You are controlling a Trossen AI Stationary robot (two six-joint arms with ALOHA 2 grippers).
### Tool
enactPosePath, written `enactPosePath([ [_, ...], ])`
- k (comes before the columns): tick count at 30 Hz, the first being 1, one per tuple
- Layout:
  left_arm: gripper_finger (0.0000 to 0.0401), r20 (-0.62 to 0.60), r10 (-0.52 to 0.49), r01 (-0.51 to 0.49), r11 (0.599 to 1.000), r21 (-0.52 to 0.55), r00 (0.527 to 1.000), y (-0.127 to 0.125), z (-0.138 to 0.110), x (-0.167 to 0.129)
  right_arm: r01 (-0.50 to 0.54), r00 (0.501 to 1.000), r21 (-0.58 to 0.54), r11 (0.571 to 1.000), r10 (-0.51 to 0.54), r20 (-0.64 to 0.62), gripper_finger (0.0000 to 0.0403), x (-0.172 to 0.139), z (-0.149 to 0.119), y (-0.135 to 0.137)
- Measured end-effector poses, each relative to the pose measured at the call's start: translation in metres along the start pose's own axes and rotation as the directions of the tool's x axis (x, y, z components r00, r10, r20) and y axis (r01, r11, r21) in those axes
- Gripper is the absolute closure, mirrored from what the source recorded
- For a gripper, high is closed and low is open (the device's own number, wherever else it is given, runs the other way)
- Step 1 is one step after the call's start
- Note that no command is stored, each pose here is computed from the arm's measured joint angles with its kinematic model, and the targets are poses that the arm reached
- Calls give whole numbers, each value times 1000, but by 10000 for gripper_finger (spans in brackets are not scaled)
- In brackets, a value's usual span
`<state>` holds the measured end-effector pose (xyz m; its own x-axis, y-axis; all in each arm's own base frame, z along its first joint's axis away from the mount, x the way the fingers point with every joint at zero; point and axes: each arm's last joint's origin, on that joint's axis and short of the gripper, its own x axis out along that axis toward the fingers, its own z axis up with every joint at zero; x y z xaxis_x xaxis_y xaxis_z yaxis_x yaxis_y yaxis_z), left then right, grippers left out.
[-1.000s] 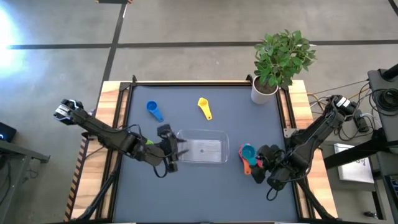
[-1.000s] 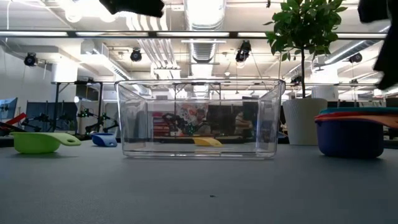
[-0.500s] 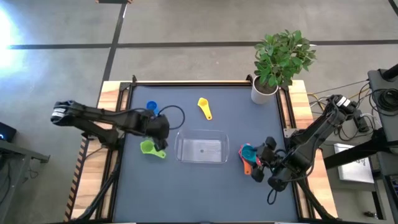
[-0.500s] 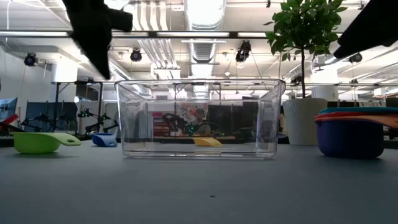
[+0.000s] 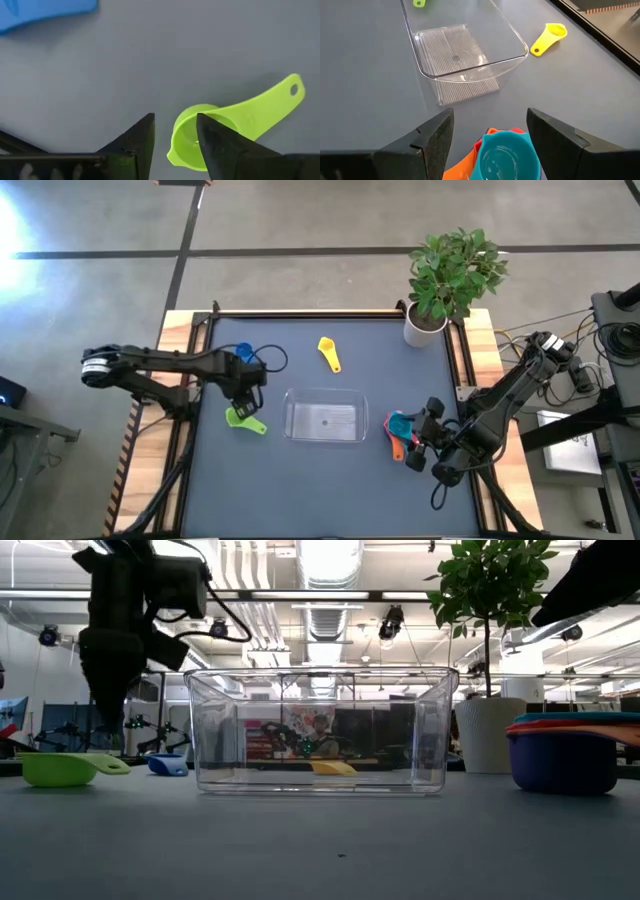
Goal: Nest measuring cups in basket
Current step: Stack the green measuring cup on top of the light blue measuring cup
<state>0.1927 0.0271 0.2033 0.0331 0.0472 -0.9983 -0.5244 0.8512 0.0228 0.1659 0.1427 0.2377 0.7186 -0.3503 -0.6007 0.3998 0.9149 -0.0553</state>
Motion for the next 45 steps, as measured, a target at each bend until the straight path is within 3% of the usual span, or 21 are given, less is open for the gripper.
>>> enactPosePath([
  [9,203,-61,27,-27,1000,-6,998,5,-13,23,8,1000,-25,1000,-8,11,165,0,0,0],
  [14,196,-78,27,-28,1000,-5,997,7,-20,37,14,1000,-29,999,-14,20,165,0,1,0],
  [21,249,-77,24,-25,1000,-6,997,8,-24,49,14,1000,-37,999,-14,20,165,0,1,0],
  [28,387,-46,-10,9,999,-37,999,2,-12,40,14,1000,-35,999,-13,21,165,0,1,0],
  [38,399,23,2,-2,1000,-14,1000,-3,7,11,12,1000,-21,1000,-12,21,165,0,1,0],
  [45,400,91,41,-42,999,8,995,-5,23,-45,12,1000,-1,1000,-12,21,165,0,1,0],
])
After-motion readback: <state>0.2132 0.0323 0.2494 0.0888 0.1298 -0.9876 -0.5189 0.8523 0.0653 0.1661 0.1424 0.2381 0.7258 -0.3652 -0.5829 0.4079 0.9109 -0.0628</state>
